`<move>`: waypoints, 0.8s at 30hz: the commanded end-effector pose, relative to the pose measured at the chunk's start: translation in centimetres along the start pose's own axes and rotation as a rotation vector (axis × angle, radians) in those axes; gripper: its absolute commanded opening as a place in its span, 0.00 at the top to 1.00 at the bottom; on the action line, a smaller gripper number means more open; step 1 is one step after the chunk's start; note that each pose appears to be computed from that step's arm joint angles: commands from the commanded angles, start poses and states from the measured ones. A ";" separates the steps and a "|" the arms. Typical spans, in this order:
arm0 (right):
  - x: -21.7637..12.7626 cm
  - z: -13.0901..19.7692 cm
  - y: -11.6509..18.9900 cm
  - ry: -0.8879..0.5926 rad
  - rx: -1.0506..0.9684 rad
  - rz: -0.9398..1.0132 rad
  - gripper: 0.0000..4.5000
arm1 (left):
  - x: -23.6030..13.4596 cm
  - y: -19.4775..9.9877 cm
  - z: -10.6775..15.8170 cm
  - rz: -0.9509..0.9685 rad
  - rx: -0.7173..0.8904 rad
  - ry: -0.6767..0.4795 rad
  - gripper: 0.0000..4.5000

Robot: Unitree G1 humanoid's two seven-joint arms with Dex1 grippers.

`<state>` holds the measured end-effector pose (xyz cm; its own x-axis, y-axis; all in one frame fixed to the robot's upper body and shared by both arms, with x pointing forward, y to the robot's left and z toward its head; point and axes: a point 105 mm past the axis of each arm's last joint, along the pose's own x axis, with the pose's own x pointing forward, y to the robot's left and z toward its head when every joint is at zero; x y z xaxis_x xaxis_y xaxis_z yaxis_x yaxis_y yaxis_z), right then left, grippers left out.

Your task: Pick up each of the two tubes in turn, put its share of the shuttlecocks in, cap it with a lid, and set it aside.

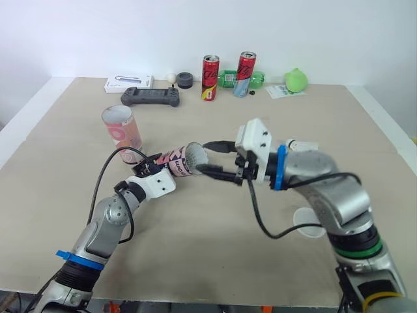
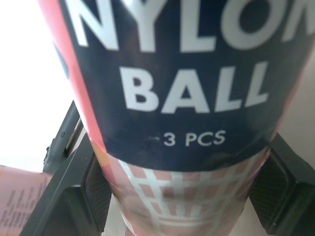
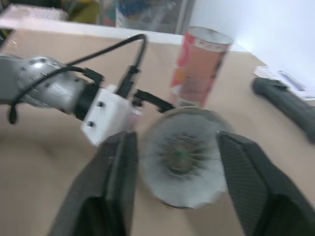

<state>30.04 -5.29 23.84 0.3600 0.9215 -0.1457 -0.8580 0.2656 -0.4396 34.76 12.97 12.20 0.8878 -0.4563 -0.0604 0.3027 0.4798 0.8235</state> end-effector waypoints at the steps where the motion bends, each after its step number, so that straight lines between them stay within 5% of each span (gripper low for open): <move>1: 0.3 0.4 -1.1 0.061 -0.154 0.052 0.85 | 0.5 0.6 0.9 0.027 0.018 -0.036 0.29; 2: 0.7 0.0 -1.4 0.089 -0.181 0.063 0.98 | 0.6 0.6 1.0 0.027 0.017 -0.040 0.29; 8: 4.8 -2.6 -1.4 0.232 -0.374 0.146 0.98 | 0.9 0.5 1.6 0.032 0.013 -0.056 0.29; 15: 8.2 -2.1 0.3 0.214 -0.483 0.222 0.98 | 0.8 0.2 2.1 0.033 0.003 -0.066 0.29; 24: 5.0 1.2 -0.6 0.102 -0.406 0.185 0.98 | 1.1 -0.1 2.6 0.029 -0.010 -0.083 0.29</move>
<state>33.39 -0.39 21.35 0.2985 0.8595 -0.4149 -0.7425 -0.0641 -0.6668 35.16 11.44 12.58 0.8830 -0.4688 -0.0218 0.2895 0.5076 0.8115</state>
